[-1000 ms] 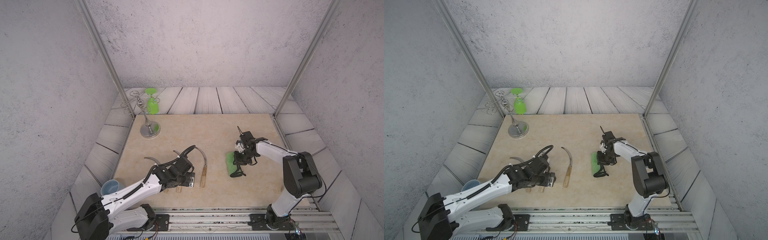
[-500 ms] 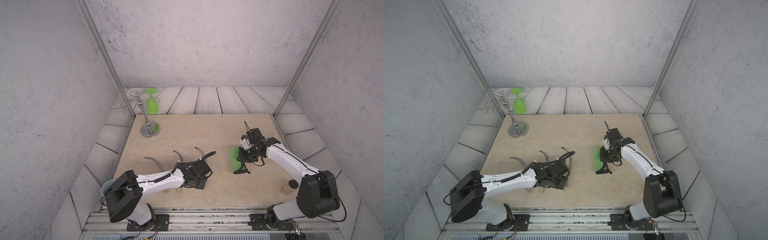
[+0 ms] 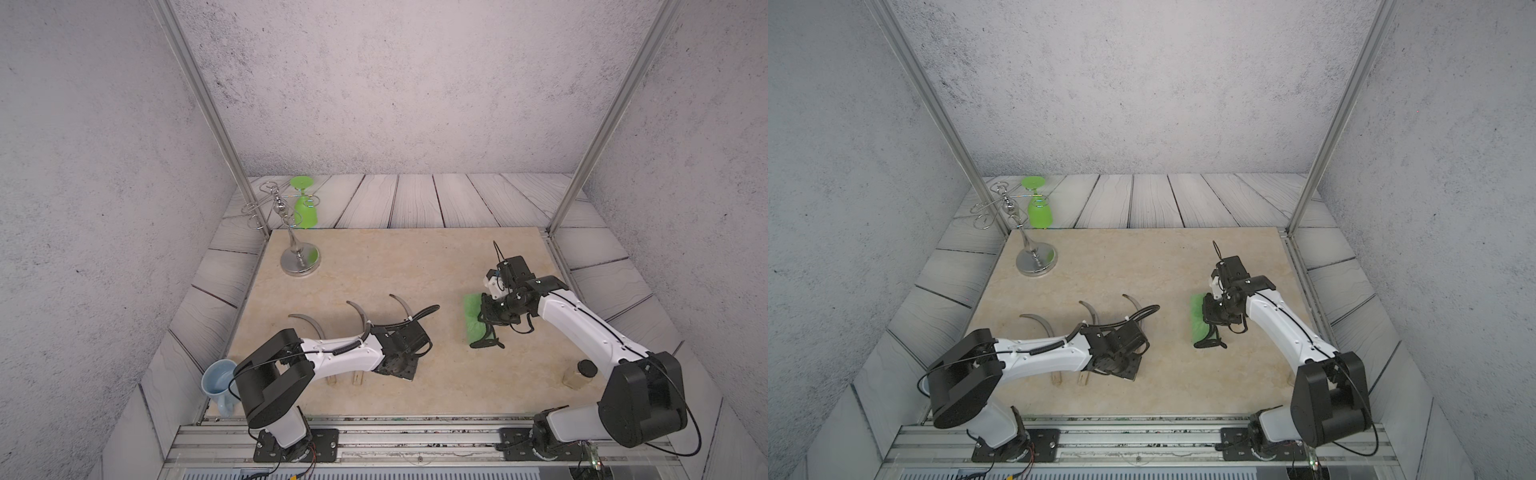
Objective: Wipe small sickles with rags
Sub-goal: Move the small sickle to the center of the board.
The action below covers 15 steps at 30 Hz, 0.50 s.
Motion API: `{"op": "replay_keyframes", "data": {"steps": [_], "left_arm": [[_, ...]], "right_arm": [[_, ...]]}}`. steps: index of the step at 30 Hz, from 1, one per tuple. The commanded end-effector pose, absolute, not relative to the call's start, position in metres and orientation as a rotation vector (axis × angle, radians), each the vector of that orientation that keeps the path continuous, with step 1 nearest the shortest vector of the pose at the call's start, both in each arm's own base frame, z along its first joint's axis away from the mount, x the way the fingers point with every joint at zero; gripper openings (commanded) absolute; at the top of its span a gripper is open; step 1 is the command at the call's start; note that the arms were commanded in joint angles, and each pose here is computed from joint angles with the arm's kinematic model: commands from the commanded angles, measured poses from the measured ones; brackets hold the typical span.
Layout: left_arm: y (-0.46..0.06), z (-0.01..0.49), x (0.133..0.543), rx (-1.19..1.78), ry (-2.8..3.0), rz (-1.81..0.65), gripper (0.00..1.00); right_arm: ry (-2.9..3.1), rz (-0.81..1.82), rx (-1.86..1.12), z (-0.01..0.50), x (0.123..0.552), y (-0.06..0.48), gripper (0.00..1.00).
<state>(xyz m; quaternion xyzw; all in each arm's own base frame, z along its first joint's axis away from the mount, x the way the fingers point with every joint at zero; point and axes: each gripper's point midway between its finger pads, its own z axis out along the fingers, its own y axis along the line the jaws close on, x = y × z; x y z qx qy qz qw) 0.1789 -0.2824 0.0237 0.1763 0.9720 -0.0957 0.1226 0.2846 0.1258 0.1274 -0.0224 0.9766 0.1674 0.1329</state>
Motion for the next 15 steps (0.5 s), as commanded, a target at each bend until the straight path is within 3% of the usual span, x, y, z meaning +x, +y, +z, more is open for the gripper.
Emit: {"op": "replay_keyframes", "data": {"steps": [1, 8, 15], "left_arm": [[-0.291, 0.024, 0.181, 0.525, 2.830, -0.301, 0.45], [-0.295, 0.020, 0.180, 0.565, 2.833, -0.307, 0.22], [-0.323, 0.030, 0.189, 0.746, 2.760, -0.372, 0.18]], "right_arm": [[2.796, 0.471, -0.050, 0.141, 0.282, 0.120, 0.17], [2.786, 0.460, -0.038, 0.144, 0.280, 0.116, 0.17], [2.786, 0.448, -0.015, 0.144, 0.277, 0.112, 0.17]]}}
